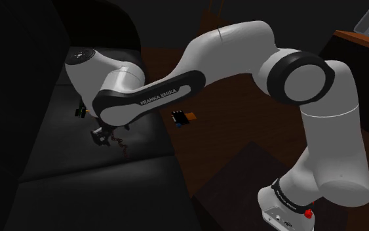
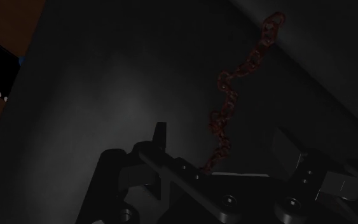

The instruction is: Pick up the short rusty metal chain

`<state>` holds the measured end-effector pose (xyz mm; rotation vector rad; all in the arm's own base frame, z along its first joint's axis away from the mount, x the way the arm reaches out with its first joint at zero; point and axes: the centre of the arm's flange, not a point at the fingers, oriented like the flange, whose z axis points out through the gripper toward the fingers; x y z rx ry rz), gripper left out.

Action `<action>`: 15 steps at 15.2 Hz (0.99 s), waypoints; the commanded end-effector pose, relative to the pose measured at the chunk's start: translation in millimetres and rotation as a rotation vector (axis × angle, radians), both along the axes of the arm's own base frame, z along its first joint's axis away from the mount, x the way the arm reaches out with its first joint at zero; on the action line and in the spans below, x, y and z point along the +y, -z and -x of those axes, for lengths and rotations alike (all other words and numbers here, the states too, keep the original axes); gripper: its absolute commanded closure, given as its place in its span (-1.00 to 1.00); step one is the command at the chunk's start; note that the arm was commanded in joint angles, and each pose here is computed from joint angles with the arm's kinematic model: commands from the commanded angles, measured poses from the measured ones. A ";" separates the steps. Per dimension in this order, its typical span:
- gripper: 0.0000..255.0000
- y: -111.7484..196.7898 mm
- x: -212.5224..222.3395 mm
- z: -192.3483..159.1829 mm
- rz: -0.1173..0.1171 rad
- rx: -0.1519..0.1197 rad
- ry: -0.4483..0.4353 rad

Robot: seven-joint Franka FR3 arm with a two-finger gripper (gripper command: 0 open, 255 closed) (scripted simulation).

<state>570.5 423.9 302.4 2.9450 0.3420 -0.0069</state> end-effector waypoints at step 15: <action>1.00 14.2 0.7 0.0 0.000 0.000 0.000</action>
